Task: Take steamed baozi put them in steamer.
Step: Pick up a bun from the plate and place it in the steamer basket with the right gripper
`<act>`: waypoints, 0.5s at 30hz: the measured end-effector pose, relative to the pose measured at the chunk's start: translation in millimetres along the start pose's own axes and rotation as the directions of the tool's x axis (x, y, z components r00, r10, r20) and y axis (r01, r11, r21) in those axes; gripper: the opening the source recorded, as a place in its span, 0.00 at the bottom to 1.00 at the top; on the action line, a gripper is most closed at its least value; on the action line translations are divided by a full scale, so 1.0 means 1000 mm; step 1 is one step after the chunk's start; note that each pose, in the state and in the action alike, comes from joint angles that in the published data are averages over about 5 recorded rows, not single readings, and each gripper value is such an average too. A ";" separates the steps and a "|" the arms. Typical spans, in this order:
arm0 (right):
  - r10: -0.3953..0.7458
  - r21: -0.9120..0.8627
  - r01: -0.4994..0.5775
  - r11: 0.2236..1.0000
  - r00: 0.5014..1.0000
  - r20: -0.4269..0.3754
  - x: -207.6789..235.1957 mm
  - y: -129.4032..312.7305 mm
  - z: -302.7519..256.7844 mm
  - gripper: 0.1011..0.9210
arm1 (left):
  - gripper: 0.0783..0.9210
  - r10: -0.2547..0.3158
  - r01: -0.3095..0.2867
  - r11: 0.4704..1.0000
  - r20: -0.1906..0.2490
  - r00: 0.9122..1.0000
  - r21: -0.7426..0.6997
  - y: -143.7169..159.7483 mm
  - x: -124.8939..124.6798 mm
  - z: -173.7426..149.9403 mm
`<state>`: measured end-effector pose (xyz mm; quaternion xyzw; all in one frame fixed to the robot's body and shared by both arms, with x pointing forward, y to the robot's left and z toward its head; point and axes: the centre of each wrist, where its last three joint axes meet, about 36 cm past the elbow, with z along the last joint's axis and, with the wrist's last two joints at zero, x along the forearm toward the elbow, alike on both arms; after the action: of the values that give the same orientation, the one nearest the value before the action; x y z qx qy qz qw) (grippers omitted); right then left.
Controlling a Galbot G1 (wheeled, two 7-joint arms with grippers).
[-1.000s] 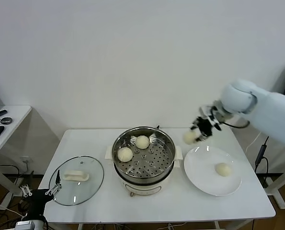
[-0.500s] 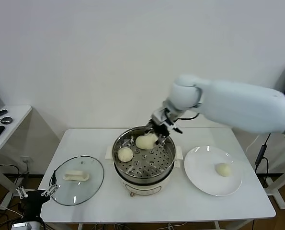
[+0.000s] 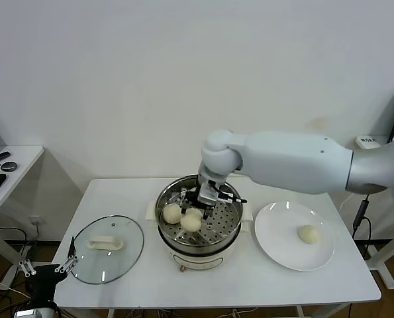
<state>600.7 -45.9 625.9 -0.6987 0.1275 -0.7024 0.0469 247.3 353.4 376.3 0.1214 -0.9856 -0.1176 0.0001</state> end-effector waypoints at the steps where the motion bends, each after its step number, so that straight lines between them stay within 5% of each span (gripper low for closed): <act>1: -0.010 0.018 0.010 1.000 1.000 0.002 -0.003 0.000 -0.001 0.57 | 0.88 0.000 0.000 1.000 0.000 1.000 0.000 0.000 0.000 0.000; 9: -0.063 0.122 0.060 0.991 0.998 0.016 -0.020 0.003 -0.009 0.60 | 0.88 -0.003 0.003 1.000 -0.001 1.000 0.002 0.000 -0.001 0.002; 15: -0.078 0.160 0.074 0.984 0.997 0.021 -0.026 0.003 -0.010 0.75 | 0.88 -0.004 0.004 1.000 -0.002 1.000 0.004 -0.001 0.000 0.002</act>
<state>590.4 -41.6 599.9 -0.7068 0.0436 -0.7018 0.0774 247.8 353.3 373.8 0.1235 -0.9856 -0.1157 0.0007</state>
